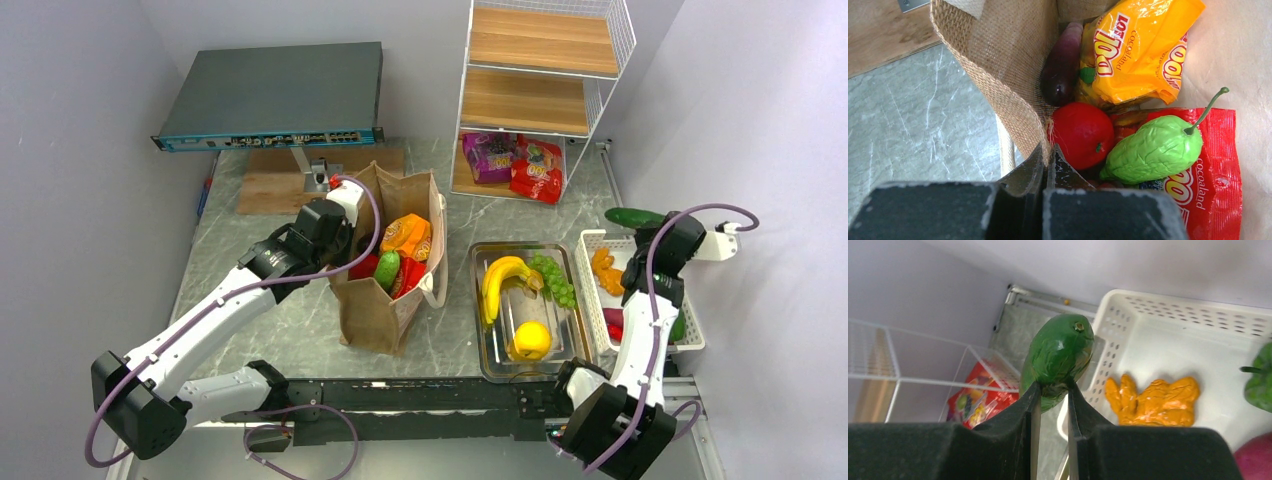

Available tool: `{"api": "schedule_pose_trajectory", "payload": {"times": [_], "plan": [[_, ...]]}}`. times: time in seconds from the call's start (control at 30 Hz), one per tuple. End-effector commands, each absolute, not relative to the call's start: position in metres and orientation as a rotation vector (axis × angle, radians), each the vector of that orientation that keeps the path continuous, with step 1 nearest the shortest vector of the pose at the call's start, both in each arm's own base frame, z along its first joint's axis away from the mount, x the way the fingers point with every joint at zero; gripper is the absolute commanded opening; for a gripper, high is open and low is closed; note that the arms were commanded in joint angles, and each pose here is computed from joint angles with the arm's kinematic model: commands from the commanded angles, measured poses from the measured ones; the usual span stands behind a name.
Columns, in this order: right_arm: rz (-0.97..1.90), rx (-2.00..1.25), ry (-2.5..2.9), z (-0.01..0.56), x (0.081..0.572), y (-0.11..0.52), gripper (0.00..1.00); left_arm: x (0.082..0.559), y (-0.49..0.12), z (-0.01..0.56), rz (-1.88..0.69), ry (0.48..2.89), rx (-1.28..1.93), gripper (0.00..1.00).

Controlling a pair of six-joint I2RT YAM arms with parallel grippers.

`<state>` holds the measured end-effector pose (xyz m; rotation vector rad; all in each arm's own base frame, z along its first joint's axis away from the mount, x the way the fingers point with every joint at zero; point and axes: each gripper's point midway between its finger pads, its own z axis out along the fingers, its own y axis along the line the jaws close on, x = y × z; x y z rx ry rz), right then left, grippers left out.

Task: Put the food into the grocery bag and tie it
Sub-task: Pick up the fake vegetable from the bin, then place the fake vegetable into the grocery bag.

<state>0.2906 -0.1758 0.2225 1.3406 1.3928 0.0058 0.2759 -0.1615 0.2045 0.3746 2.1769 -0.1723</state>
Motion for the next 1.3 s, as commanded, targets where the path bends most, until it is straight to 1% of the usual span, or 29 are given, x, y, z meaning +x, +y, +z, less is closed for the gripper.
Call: {"api": "schedule_pose_trajectory", "payload": {"times": [0.0, 0.33, 0.57, 0.87, 1.27], "plan": [[0.177, 1.164, 1.424, 0.268, 0.307, -0.149, 0.0, 0.276, -0.166, 0.216, -0.19, 2.156, 0.387, 0.0], [0.468, 1.003, 1.474, 0.29, 0.316, -0.092, 0.0, 0.276, -0.166, 0.216, -0.194, 2.159, 0.392, 0.0], [0.606, 0.864, 1.497, 0.31, 0.319, -0.048, 0.0, 0.276, -0.166, 0.215, -0.191, 2.162, 0.393, 0.0], [0.817, 0.686, 1.525, 0.344, 0.311, 0.0, 0.0, 0.275, -0.166, 0.215, -0.193, 2.165, 0.398, 0.0], [0.985, 0.461, 1.546, 0.383, 0.294, 0.059, 0.0, 0.275, -0.168, 0.213, -0.193, 2.173, 0.404, 0.0]]}}
